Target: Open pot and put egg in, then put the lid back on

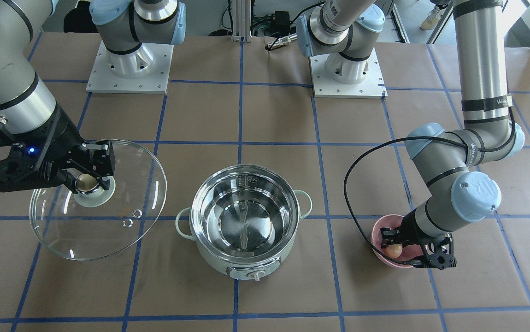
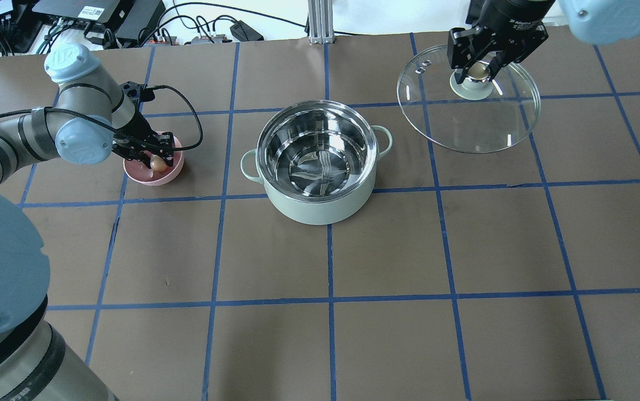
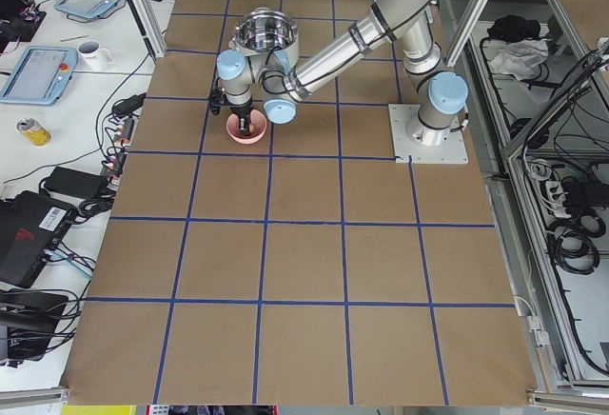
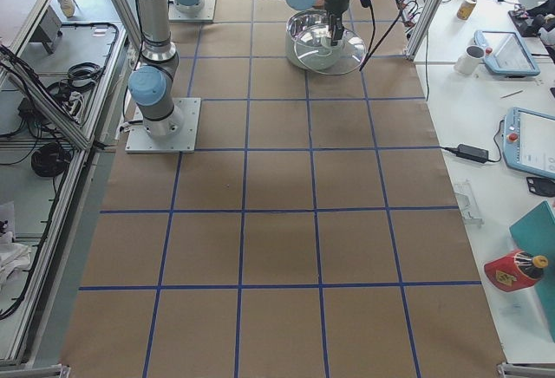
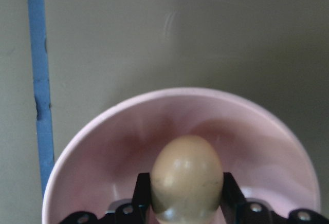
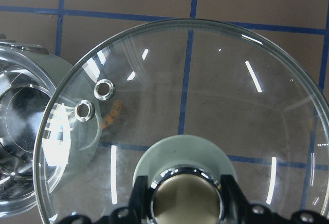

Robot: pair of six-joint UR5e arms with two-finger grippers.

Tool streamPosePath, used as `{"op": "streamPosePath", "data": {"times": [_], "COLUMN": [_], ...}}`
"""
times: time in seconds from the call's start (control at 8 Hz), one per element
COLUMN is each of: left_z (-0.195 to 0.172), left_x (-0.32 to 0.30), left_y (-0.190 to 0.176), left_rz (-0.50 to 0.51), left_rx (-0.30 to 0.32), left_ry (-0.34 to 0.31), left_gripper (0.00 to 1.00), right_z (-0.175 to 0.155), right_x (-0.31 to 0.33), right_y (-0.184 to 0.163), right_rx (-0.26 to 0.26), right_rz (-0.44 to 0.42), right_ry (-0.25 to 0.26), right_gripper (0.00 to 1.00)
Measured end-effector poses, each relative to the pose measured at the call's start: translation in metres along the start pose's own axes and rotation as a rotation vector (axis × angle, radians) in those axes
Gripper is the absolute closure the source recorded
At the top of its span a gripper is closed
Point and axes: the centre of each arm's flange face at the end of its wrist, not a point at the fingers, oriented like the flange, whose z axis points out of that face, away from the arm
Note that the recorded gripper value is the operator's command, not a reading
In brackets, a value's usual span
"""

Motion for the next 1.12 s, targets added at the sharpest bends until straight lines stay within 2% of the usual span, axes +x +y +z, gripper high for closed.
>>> {"op": "streamPosePath", "data": {"times": [0.25,0.5,0.88,1.12], "left_z": [-0.008,-0.024,-0.083,-0.132], "left_x": [-0.001,0.000,0.011,0.071], "left_y": [0.001,0.002,0.011,0.024], "left_rz": [-0.002,-0.012,-0.018,-0.006], "left_rx": [0.011,0.036,0.105,0.100], "left_ry": [-0.015,-0.023,-0.052,-0.064], "left_gripper": [0.94,0.94,0.93,0.93], "right_z": [0.001,0.000,-0.001,-0.002], "right_x": [0.006,0.009,0.011,0.011], "right_y": [-0.001,-0.001,-0.001,0.000], "right_rx": [0.006,0.012,0.014,0.014], "right_rz": [0.007,-0.065,-0.110,-0.053], "right_ry": [-0.004,0.015,0.027,0.027], "right_gripper": [1.00,1.00,1.00,1.00]}}
